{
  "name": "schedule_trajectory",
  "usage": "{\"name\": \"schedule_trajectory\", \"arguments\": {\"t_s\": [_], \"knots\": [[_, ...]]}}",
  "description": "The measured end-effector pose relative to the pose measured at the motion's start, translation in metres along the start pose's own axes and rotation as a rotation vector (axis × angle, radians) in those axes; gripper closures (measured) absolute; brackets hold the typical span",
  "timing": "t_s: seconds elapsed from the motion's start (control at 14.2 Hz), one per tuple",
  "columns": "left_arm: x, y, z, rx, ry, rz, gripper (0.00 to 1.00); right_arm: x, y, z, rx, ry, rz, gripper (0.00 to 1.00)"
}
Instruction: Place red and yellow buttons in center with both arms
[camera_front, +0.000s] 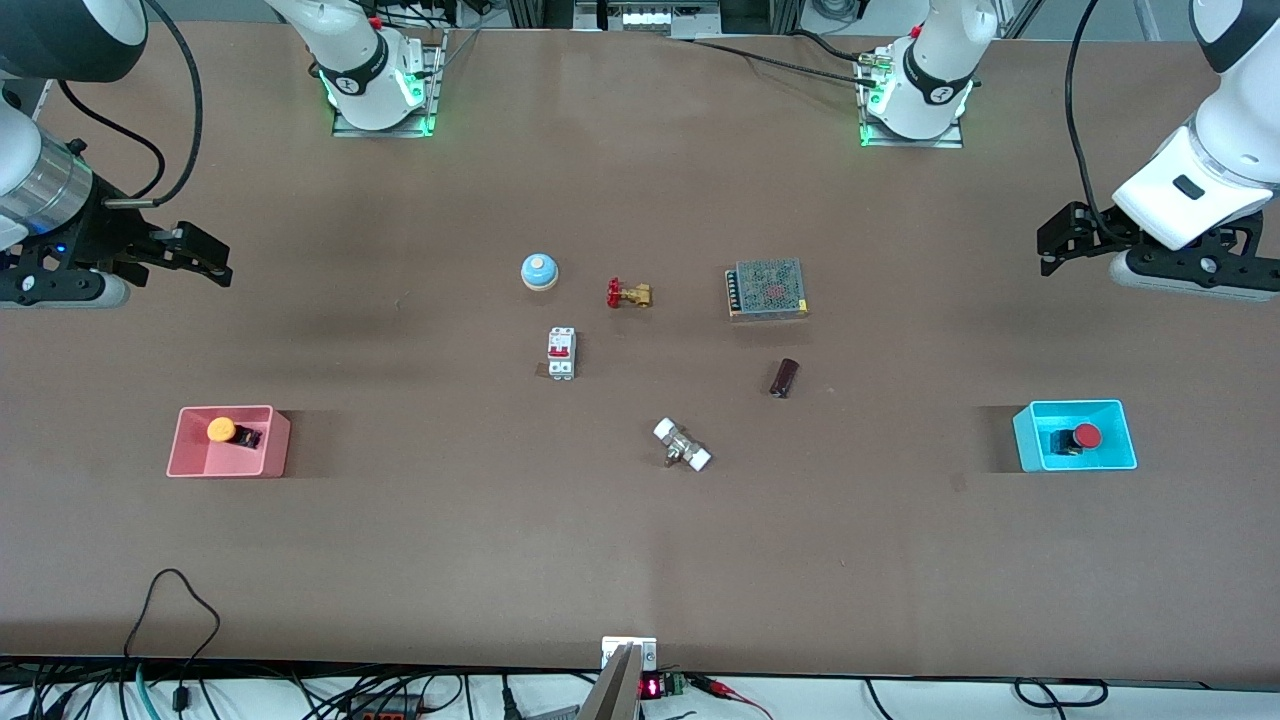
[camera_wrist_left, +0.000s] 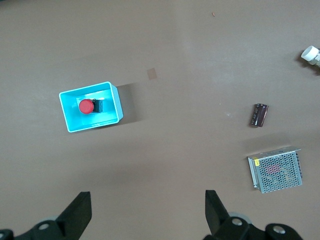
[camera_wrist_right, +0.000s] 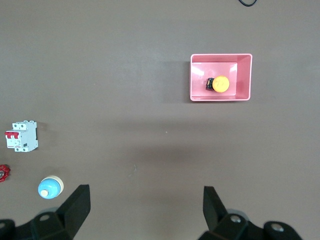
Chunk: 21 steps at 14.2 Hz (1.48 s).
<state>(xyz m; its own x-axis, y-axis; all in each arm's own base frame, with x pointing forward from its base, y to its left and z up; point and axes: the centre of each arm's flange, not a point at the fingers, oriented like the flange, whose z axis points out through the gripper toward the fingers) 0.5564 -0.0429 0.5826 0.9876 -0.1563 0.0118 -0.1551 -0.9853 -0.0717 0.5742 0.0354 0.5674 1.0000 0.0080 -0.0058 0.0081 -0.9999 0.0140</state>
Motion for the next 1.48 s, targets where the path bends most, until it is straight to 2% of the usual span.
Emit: {"name": "schedule_trajectory", "arguments": {"t_s": [0.85,1.27,1.48], "knots": [[-0.002,-0.001,0.001,-0.001,-0.016,-0.003,0.0,0.003,0.005,0.008,-0.003,-0.015,-0.029,0.0],[-0.005,0.0,0.004,-0.002,-0.041,-0.001,0.0,0.026,0.048,0.075,0.007,-0.112,0.032,0.0],[-0.009,0.01,0.015,-0.007,-0.118,0.017,0.0,0.047,0.067,0.118,-0.014,-0.103,0.044,0.0]]}}
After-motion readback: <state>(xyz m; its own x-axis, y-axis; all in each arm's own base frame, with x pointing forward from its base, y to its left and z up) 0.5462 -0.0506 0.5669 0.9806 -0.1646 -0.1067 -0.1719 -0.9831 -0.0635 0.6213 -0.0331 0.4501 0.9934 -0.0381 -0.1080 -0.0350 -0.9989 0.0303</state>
